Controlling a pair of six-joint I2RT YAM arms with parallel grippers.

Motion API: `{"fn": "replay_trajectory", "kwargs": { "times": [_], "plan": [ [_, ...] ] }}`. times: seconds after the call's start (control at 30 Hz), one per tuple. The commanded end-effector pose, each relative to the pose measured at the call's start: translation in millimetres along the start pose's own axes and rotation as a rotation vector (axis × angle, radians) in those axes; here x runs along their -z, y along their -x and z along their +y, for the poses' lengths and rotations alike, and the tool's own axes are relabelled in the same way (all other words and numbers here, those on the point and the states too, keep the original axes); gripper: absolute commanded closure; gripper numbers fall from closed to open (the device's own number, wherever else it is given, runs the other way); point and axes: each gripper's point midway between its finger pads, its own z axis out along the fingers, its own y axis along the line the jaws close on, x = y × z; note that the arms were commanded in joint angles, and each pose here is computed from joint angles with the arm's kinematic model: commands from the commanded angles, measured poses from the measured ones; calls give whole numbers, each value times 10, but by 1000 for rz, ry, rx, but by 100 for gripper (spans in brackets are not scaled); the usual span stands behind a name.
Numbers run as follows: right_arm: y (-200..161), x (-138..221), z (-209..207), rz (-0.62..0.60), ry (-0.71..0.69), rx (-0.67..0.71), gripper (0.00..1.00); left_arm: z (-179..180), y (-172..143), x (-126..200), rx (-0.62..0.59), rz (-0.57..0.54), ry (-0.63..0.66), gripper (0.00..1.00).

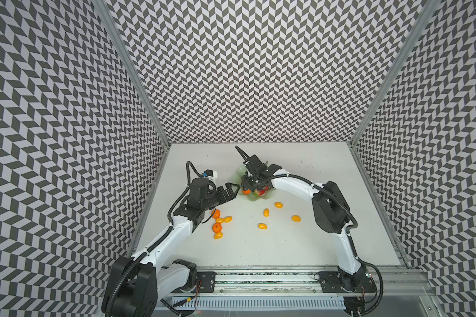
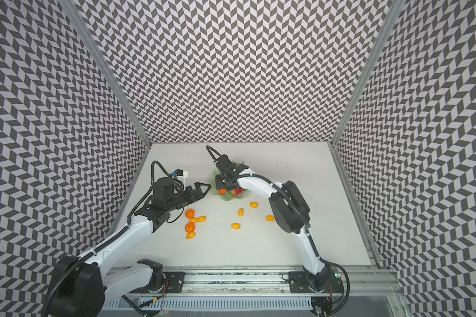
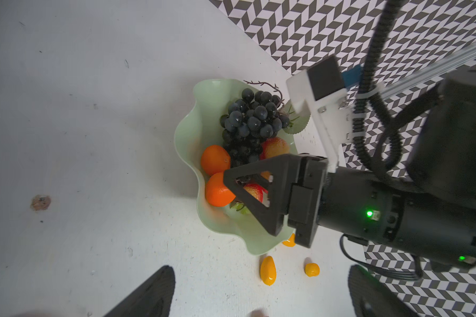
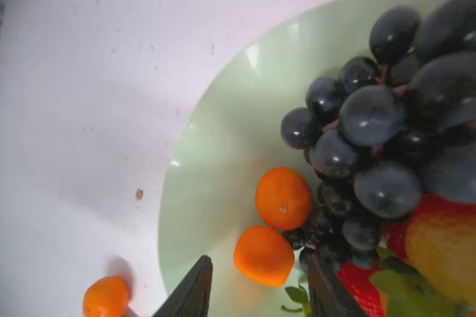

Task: Arrange fruit in a fruit bowl
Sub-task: Place the fruit in the fruit bowl, then pick up the fruit from the middle-left of the table.

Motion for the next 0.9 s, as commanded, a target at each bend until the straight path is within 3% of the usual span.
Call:
{"fn": "replay_trajectory", "kwargs": {
  "times": [0.0, 0.17, 0.37, 0.63, 0.87],
  "plan": [
    [254, 462, 203, -111, 66, 13, 44, 31, 58, 136, 0, -16, 77, 0],
    [256, 678, 263, -156, 78, 18, 44, 84, 27, 277, -12, -7, 140, 0],
    [18, 787, 213, -141, 63, 88, 46, 177, -76, 444, -11, 10, 203, 0],
    [-422, 948, 756, -139, 136, 171, 53, 364, -162, 775, 55, -36, 310, 0],
    [-777, 737, 1285, -69, 233, 200, 53, 540, -58, 1144, 154, -159, 366, 0]
  ]
}}
